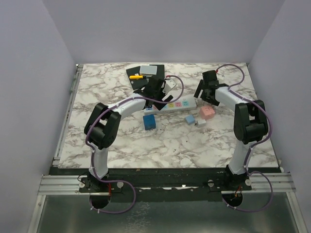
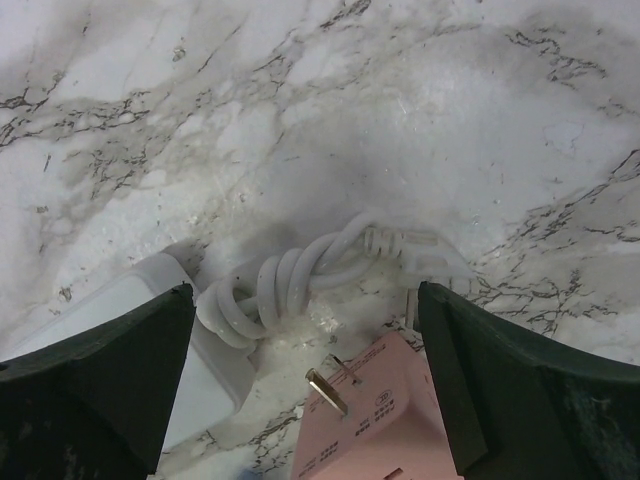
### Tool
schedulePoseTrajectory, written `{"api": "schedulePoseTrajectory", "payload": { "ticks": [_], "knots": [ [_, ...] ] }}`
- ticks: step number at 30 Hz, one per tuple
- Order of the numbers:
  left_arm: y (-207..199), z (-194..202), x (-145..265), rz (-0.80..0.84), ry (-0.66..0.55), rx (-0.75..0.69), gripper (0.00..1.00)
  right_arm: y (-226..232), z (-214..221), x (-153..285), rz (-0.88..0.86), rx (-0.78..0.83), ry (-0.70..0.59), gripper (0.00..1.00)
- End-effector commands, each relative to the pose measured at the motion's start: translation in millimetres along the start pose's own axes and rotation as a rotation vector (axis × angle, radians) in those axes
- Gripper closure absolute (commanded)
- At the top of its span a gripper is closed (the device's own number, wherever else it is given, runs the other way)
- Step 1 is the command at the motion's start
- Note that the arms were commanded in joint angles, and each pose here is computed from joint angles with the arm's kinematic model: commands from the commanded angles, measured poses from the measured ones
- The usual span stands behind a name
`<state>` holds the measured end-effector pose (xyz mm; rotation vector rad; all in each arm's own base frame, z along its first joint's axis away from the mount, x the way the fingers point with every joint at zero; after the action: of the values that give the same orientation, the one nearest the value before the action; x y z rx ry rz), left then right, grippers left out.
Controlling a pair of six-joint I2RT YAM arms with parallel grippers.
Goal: Insert the plug
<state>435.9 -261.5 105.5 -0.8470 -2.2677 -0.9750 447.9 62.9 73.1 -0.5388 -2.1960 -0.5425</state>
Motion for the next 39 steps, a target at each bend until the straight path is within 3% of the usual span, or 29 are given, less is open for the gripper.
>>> {"api": "schedulePoseTrajectory", "payload": {
  "ticks": [1,6,9,16,22,28,34,39],
  "knots": [
    [-11,-3,-7,0.071,-0.030,-0.114,0.01,-11,19,-7,0.035,-0.046,0.057,0.03],
    [-31,2,-9,0.191,-0.079,-0.238,0.01,-21,35,-12,0.060,-0.051,0.088,0.06],
    [-40,3,-13,0.248,-0.083,-0.236,0.01,-28,43,-14,0.077,-0.049,0.098,0.07],
    [-28,16,-37,0.177,-0.003,-0.233,0.01,-46,57,-10,0.105,-0.045,0.108,0.10],
    [-24,8,-33,0.171,-0.033,-0.244,0.01,-60,67,-3,0.117,-0.035,0.115,0.12],
    [-23,1,-16,0.216,-0.098,-0.236,0.01,-75,71,5,0.154,-0.014,0.104,0.16],
    [-24,21,-25,0.230,-0.052,-0.263,0.02,-90,71,20,0.181,-0.016,0.076,0.23],
    [-47,31,-23,0.322,-0.046,-0.245,0.09,-105,74,34,0.207,-0.024,0.063,0.26]
  ]
}}
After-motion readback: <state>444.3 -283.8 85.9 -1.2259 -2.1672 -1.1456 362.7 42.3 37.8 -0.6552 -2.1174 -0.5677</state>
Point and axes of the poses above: each gripper's point midway between its finger pads, its own x axis back along the fingers, its own y axis along the line the jaws close on, z = x × y, the point moved 2 cm from there along x, back along the fingers, and after that the axes turned 11 degrees about -x, right-handed, at the moved point
